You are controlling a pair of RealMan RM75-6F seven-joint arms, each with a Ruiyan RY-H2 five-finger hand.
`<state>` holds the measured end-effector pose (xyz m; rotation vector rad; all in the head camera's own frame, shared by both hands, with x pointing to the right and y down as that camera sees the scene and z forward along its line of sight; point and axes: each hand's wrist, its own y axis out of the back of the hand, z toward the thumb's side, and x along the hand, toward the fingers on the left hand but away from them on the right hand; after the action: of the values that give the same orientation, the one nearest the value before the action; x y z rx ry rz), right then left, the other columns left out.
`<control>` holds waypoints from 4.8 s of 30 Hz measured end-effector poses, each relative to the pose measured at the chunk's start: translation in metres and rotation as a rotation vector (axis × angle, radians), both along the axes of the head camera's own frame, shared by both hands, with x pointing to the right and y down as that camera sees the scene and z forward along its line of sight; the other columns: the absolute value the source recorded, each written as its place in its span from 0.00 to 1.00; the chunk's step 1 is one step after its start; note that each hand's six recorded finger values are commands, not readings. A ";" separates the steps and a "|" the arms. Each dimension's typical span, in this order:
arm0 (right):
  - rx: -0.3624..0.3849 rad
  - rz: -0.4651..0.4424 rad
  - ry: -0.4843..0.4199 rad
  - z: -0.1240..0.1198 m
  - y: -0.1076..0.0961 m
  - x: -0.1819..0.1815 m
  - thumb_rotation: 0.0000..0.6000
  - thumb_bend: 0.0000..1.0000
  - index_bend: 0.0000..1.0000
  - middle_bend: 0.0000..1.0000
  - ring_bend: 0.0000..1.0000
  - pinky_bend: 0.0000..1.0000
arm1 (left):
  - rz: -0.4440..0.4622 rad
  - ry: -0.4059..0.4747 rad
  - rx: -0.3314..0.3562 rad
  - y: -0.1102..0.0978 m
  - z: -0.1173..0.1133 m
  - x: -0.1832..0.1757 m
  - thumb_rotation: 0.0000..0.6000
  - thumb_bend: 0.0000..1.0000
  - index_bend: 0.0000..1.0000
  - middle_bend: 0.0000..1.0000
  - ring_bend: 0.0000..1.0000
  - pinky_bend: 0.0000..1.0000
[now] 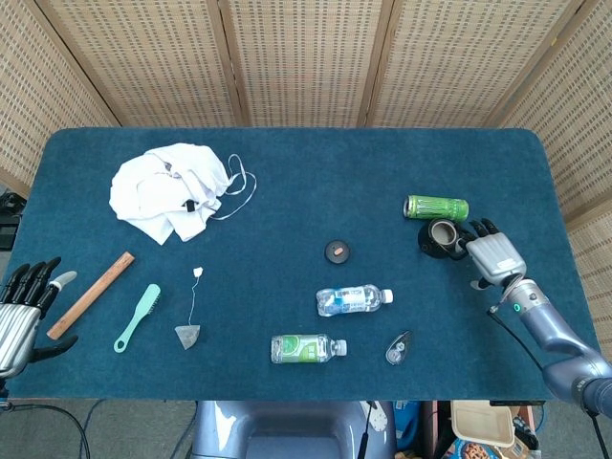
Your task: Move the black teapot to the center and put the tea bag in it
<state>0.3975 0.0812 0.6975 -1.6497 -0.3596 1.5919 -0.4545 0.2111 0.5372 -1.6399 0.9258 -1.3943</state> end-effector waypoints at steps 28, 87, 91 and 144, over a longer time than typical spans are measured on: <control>-0.014 -0.053 -0.022 0.007 0.005 -0.023 1.00 0.30 0.60 0.58 0.22 0.09 | -0.009 0.007 -0.008 0.003 0.002 -0.005 1.00 0.16 0.14 0.02 0.04 0.00; 0.087 -0.080 -0.248 -0.062 -0.007 -0.096 1.00 0.31 0.88 0.84 0.54 0.13 | -0.012 0.035 0.006 0.004 0.000 -0.004 1.00 0.16 0.13 0.02 0.04 0.00; 0.094 -0.114 -0.263 -0.072 -0.007 -0.111 1.00 0.31 0.88 0.84 0.54 0.13 | -0.011 0.037 0.006 0.004 0.000 -0.004 1.00 0.16 0.13 0.02 0.04 0.00; 0.242 -0.418 -0.475 -0.085 -0.019 -0.281 1.00 0.32 0.88 0.84 0.54 0.13 | -0.063 0.024 -0.017 0.017 0.005 -0.026 1.00 0.16 0.14 0.02 0.04 0.00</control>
<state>0.1162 0.0619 0.6123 -1.7591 -0.3978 0.8110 -0.4803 0.2280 0.5418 -1.6561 0.9901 -1.4314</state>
